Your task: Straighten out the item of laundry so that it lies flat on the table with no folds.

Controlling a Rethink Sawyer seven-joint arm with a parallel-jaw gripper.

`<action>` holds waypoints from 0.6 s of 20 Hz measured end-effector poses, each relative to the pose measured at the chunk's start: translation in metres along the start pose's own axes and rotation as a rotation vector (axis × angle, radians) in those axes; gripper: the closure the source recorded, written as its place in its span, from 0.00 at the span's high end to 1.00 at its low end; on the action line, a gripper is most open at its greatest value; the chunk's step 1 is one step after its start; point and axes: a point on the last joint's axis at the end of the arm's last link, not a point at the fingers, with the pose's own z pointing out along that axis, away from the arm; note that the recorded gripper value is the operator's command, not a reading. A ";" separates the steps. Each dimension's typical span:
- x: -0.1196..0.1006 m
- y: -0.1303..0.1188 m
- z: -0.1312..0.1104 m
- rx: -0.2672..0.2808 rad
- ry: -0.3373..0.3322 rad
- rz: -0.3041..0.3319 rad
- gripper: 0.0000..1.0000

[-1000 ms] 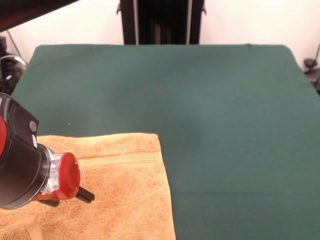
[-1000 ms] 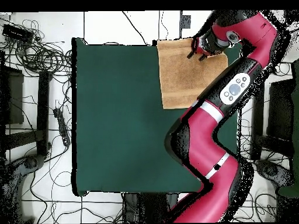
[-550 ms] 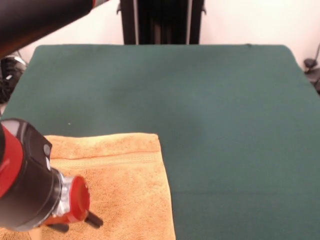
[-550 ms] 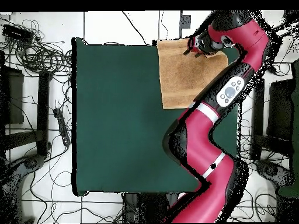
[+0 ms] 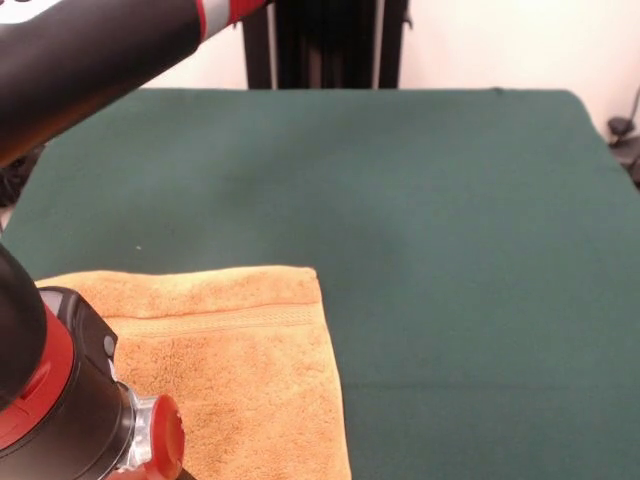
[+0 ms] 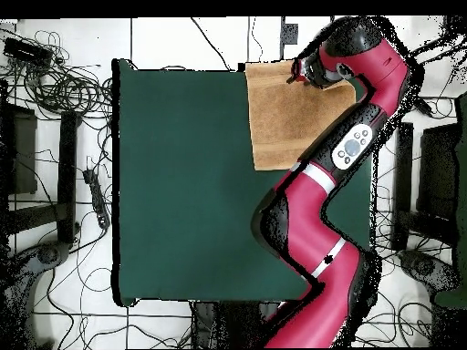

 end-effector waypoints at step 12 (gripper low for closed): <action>0.000 -0.004 -0.011 0.031 0.011 -0.087 1.00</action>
